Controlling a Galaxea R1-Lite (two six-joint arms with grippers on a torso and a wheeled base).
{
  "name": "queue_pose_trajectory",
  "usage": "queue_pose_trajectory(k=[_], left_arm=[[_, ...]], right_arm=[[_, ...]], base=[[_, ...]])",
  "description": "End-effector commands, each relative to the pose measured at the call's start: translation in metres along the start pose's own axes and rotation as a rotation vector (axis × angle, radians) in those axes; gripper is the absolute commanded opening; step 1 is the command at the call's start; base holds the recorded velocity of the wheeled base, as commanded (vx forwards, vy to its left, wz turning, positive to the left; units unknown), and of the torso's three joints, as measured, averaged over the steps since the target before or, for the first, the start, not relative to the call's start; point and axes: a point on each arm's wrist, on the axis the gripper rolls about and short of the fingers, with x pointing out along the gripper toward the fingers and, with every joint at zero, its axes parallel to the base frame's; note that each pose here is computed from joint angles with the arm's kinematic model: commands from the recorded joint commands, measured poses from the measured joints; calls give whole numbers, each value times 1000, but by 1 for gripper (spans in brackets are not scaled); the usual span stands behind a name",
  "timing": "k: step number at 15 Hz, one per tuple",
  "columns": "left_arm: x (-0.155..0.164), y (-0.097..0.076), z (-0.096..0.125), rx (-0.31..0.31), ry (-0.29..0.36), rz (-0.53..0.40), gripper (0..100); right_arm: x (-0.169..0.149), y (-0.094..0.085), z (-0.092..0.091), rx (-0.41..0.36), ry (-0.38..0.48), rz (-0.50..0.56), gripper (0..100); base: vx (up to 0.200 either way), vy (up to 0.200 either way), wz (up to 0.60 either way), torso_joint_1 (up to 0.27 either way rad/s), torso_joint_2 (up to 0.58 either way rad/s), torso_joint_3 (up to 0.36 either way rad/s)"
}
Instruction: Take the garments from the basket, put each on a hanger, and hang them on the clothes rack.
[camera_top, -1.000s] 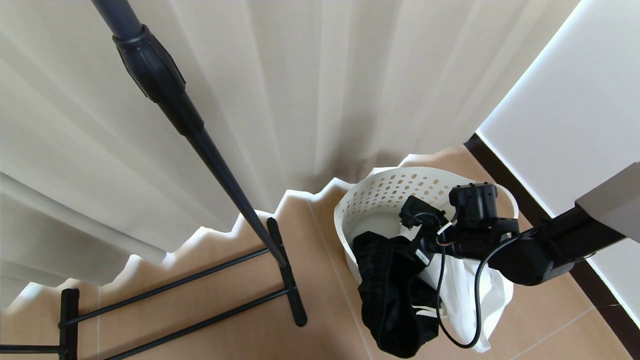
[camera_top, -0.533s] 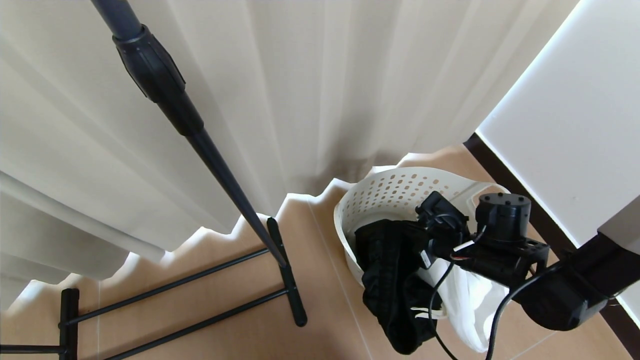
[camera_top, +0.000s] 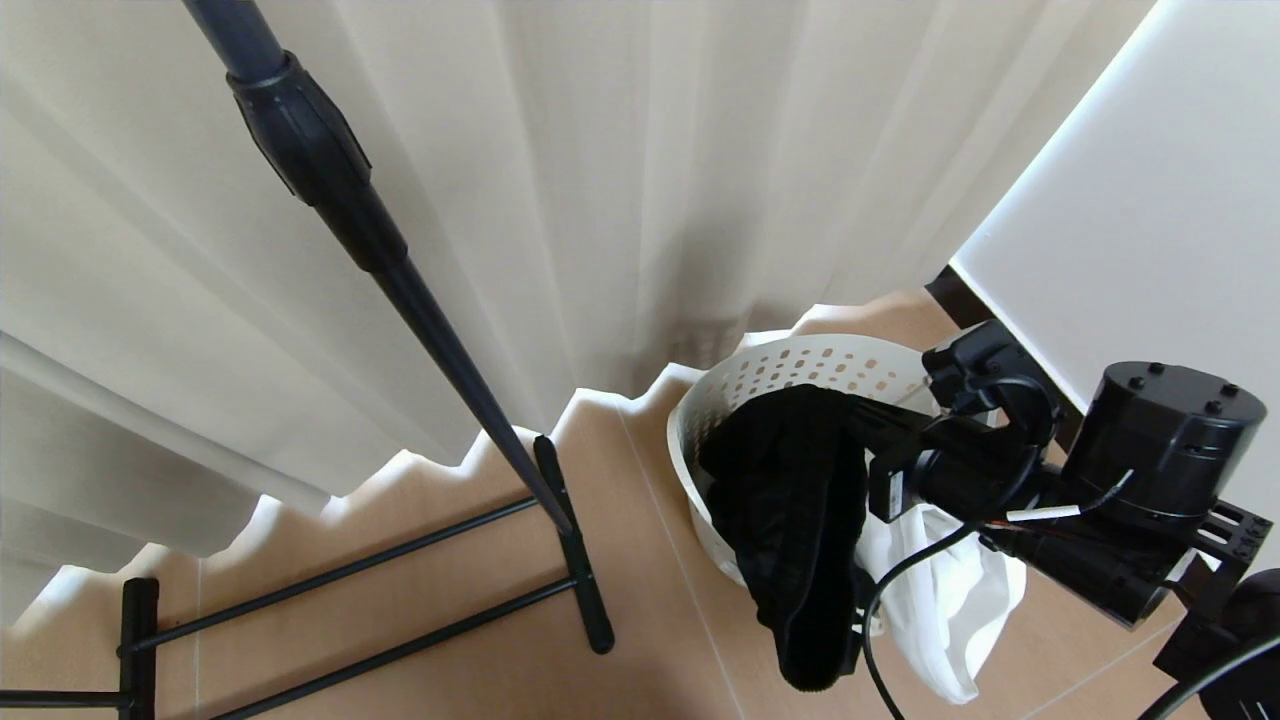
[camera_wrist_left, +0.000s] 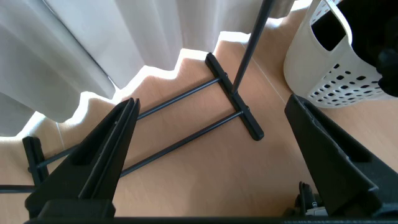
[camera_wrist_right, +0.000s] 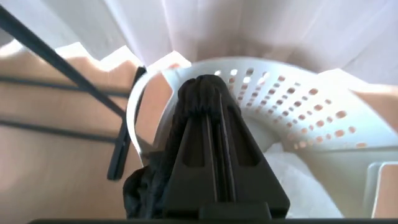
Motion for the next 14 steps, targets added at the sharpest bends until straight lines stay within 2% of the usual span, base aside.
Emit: queue_pose_trajectory(k=[1, 4, 8, 11, 14], left_arm=[[0, 0, 0, 1, 0, 1, 100], [0, 0, 0, -1, 0, 1, 100], [0, 0, 0, -1, 0, 0, 100], [0, 0, 0, -1, 0, 1, 100], [0, 0, 0, -1, 0, 1, 100]], right_arm=[[-11, -1, 14, 4, -61, -6, 0], [-12, -3, 20, 5, -118, -21, 0], [-13, -2, 10, -49, -82, -30, 0], [-8, -2, 5, -102, -90, -39, 0], [-4, -4, 2, -103, -99, -55, 0]], base=[[0, 0, 0, 2, 2, 110], [0, 0, 0, 2, 4, 165], [0, 0, 0, 0, 1, 194], [0, 0, 0, 1, 2, 204], [0, 0, 0, -10, -98, 79]])
